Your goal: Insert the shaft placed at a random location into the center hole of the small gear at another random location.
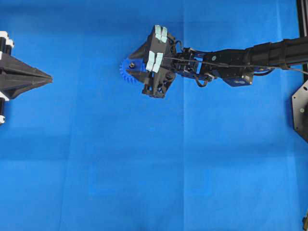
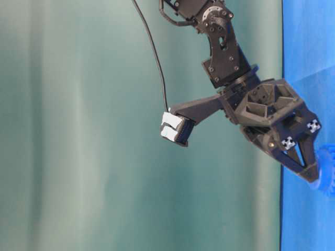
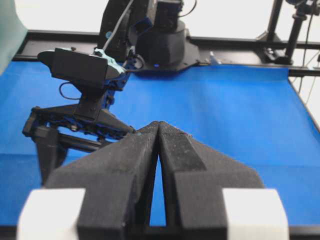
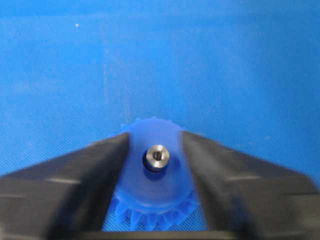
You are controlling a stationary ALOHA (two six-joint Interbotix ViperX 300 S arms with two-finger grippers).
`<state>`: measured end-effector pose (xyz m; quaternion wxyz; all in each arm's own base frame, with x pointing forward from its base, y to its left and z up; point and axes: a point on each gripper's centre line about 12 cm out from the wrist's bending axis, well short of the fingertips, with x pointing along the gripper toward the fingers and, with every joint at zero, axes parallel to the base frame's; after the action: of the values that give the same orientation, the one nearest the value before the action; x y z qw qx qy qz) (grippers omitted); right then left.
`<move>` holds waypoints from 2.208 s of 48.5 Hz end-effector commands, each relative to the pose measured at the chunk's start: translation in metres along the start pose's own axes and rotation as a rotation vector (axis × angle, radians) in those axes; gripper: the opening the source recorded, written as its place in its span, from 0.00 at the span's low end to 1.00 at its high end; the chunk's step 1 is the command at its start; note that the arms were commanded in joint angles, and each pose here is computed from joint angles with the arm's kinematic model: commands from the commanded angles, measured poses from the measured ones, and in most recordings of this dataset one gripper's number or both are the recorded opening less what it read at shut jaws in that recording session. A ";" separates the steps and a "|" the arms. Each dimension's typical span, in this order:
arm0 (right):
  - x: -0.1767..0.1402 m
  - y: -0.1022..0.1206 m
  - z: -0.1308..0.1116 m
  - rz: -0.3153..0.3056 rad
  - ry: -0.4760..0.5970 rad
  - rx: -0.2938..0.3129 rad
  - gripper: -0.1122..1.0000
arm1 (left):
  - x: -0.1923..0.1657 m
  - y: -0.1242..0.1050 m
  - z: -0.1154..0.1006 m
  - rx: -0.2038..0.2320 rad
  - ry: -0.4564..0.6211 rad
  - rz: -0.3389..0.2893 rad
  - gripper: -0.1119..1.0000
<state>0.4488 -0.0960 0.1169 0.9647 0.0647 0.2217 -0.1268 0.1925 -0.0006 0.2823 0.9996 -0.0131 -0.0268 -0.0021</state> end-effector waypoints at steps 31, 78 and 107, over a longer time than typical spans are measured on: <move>-0.034 0.009 0.063 0.022 -0.101 0.020 0.80 | 0.001 0.000 0.004 -0.003 -0.014 0.002 0.10; -0.150 0.014 0.045 0.053 -0.144 0.049 0.80 | -0.003 0.000 0.006 -0.012 -0.020 0.001 0.10; -0.182 0.008 0.032 0.049 -0.161 0.079 0.80 | -0.003 0.000 0.004 -0.012 -0.015 0.001 0.10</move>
<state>0.3043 -0.0542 0.2181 0.9766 0.0965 0.1525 -0.1168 0.1881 -0.0006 0.2820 0.9994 -0.0185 -0.0291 -0.0023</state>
